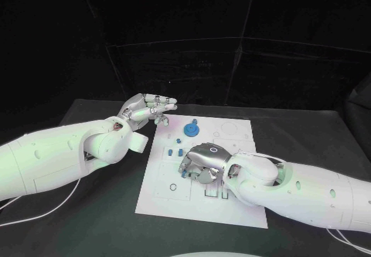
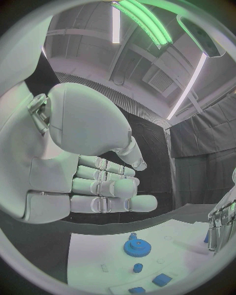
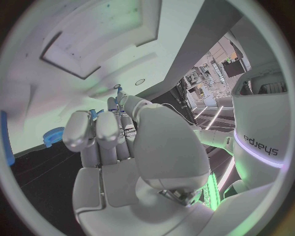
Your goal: Assemble the parts on the task board
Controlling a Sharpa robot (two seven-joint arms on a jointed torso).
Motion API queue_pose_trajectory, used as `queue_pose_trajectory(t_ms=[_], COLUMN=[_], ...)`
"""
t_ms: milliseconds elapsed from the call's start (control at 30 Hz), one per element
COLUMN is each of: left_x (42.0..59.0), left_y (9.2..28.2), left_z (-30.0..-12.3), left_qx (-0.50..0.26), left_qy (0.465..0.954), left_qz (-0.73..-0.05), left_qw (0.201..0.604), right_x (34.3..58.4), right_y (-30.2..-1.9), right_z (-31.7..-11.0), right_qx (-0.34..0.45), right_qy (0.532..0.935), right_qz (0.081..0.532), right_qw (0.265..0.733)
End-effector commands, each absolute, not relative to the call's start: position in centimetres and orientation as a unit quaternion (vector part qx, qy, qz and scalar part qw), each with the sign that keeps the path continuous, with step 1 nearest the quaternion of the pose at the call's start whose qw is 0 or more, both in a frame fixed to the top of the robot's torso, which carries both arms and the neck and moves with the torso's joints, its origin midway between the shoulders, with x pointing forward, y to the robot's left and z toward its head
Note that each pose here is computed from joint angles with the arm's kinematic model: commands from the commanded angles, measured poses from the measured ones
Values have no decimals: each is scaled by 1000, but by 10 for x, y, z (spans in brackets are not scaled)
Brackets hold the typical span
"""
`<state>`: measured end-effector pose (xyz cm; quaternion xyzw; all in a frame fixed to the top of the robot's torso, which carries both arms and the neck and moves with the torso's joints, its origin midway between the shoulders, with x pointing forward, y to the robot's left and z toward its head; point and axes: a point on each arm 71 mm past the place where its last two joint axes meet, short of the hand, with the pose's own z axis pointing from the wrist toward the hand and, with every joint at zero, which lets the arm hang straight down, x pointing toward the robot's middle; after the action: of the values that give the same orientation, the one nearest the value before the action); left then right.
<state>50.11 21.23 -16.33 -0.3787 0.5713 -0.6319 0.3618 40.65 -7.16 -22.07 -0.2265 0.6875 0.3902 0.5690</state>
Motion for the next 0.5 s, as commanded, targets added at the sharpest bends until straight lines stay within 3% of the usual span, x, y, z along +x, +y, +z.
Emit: queue_pose_trajectory(t_ms=[33, 500], left_x=[501, 502], left_y=[212, 214], left_z=[-162, -163], left_qx=[-378, -378], left_qy=[570, 571], left_qz=[-636, -635], left_qw=[357, 357], right_x=[404, 402], right_y=[-73, -74], right_z=[-220, -218], right_qx=[-236, -238], right_qy=[683, 679], right_qz=[385, 385], right_qw=[574, 578])
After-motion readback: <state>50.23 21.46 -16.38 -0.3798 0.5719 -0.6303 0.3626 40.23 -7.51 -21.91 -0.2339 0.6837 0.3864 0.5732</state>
